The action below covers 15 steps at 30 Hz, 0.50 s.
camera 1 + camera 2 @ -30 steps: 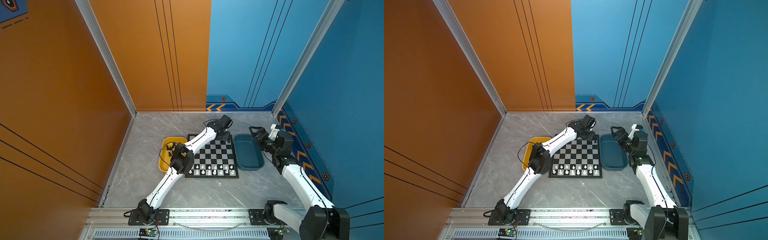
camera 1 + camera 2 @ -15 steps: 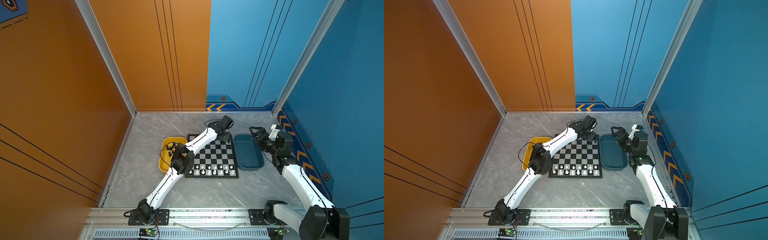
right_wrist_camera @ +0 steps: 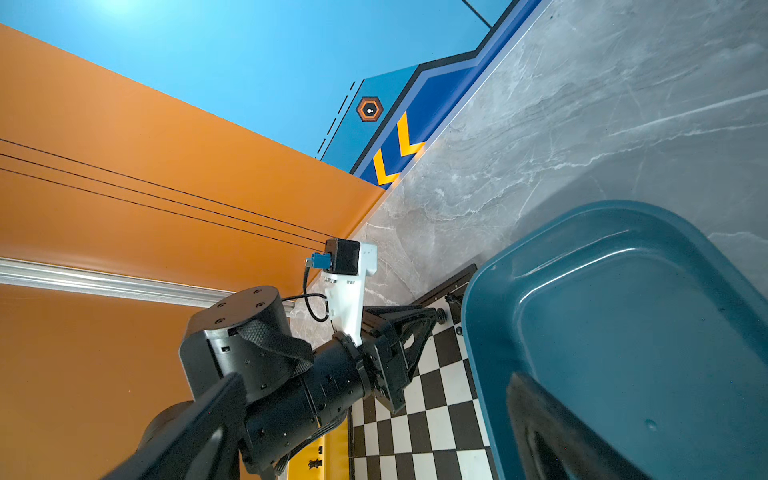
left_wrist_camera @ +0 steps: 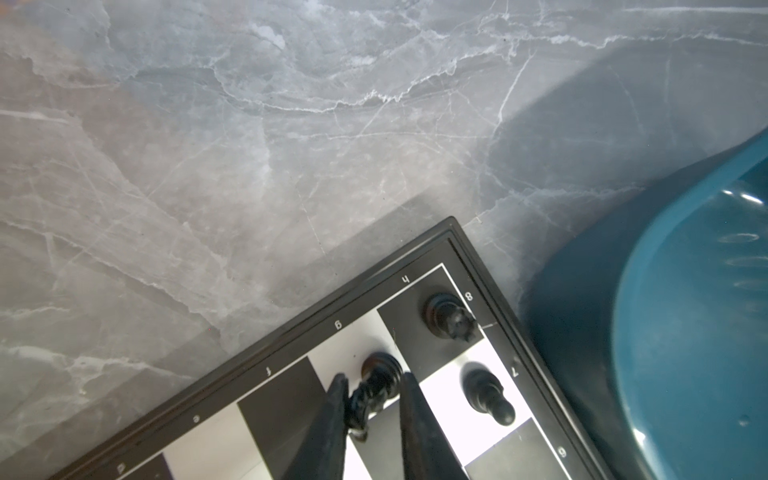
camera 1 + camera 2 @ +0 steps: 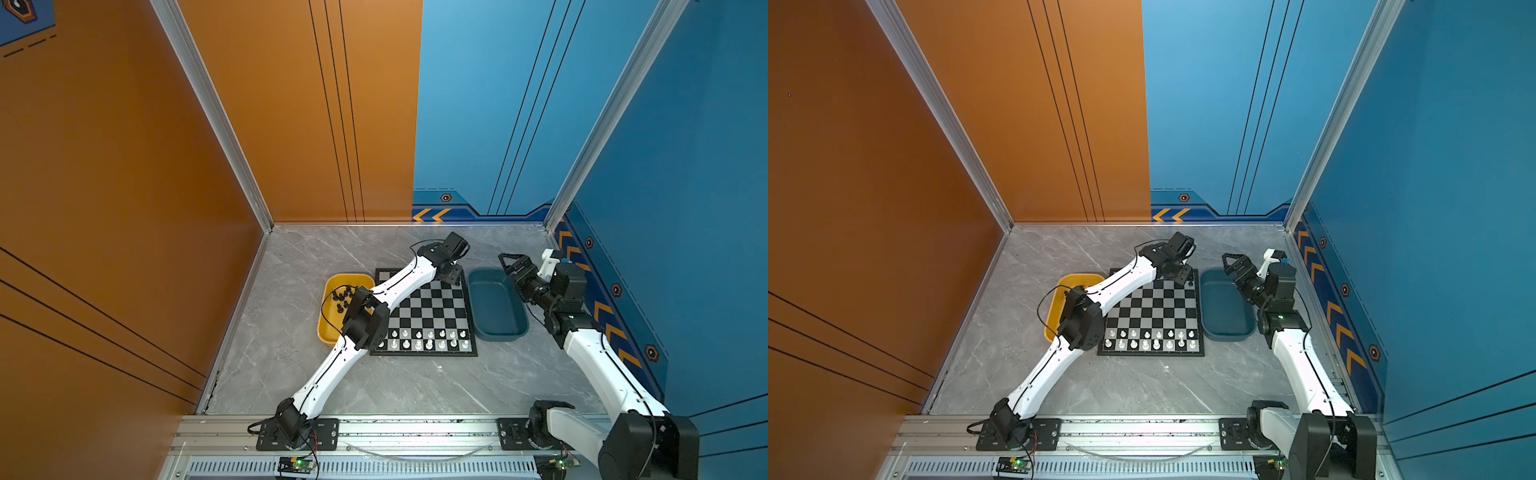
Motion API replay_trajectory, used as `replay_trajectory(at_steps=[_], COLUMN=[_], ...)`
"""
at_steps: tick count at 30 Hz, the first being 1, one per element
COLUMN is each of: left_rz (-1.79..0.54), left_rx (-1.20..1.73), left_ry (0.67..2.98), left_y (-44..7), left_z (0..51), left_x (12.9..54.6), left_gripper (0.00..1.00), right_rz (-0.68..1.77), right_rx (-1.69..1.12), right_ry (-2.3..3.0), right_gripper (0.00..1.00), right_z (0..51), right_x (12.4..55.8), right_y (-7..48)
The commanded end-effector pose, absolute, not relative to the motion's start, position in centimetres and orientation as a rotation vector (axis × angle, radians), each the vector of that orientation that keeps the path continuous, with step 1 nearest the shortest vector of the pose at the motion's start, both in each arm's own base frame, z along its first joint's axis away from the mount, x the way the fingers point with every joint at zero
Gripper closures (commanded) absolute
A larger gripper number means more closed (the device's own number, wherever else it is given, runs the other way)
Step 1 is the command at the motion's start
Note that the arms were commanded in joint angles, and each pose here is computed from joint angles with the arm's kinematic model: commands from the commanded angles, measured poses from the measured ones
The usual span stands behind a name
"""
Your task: Set up the chess pieces on the board
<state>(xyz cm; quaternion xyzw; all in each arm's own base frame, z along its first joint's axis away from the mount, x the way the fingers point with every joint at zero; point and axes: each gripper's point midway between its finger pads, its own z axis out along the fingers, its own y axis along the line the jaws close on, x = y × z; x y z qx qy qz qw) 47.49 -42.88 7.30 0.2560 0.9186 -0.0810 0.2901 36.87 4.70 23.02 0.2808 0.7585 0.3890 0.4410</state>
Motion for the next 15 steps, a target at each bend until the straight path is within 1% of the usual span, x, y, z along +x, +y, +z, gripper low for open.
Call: replay_trajectory(at_steps=[1,15], left_rz=[-0.149,-0.115], left_rx=[0.72,0.734], left_ry=[2.431,2.418], left_y=[-42.71,-42.64], left_z=[7.63,7.52], left_x=[47.23,47.32], left_gripper=[0.76,0.77], right_rz=[0.973,0.976], right_rx=[0.677,0.682], right_ry=[1.864,1.868], right_gripper=[0.0,0.0], right_z=[23.5,23.22], right_x=[36.73,36.89], right_y=[4.62,4.63])
